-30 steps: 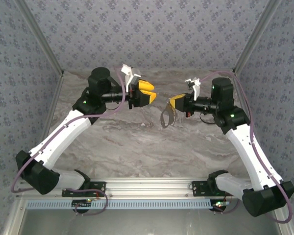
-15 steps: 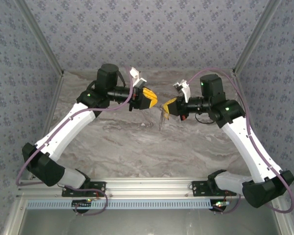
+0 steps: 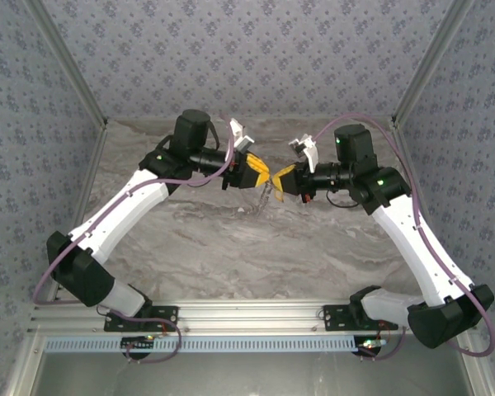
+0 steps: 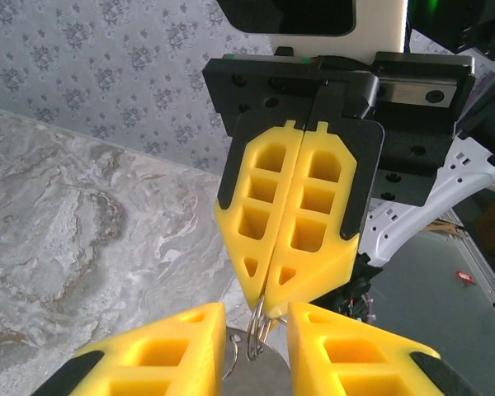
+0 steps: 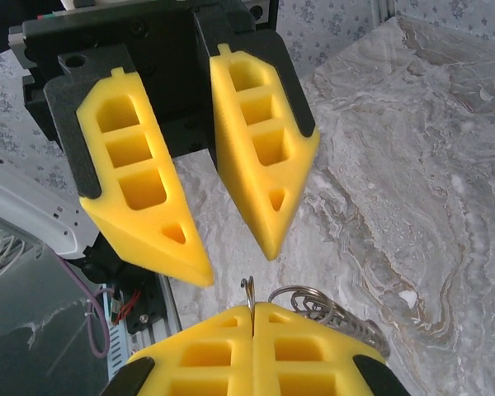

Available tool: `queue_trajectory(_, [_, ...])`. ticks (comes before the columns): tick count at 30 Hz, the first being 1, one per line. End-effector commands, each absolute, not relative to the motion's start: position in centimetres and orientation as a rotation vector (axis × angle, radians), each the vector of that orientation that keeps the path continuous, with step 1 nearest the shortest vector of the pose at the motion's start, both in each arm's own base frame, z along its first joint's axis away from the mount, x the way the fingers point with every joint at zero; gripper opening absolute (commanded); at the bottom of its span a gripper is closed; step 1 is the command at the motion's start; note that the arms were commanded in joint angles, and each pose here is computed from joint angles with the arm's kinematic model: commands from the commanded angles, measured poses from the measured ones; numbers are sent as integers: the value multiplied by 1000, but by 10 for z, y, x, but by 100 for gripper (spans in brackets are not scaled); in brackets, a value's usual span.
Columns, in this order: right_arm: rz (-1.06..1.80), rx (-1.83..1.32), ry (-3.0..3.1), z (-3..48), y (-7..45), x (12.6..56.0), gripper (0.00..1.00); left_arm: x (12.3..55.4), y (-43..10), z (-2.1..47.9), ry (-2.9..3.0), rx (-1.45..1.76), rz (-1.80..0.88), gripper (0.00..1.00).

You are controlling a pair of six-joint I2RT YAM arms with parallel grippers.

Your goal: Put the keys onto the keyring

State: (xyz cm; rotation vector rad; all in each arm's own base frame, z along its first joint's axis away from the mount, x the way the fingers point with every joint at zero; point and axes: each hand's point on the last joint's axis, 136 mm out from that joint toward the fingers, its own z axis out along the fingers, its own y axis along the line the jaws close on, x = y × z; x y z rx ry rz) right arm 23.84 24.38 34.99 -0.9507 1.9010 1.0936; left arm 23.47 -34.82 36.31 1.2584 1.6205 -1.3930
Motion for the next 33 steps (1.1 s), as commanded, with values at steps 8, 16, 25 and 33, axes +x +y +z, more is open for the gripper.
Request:
queue_trajectory(8, [1122,-970,1803,376,249,235,0,221,-354,375,1539,1330,-1439,22])
queue_trajectory(16, [1120,-965,1799,377,249,235,0,217,-354,372,1541,1346,-1455,22])
queue_trajectory(25, [1127,-956,1793,377,249,236,0,212,-356,371,1532,1362,-1469,9])
queue_trajectory(33, [1123,-950,1792,377,249,238,0,206,-355,367,1544,1378,-1484,14])
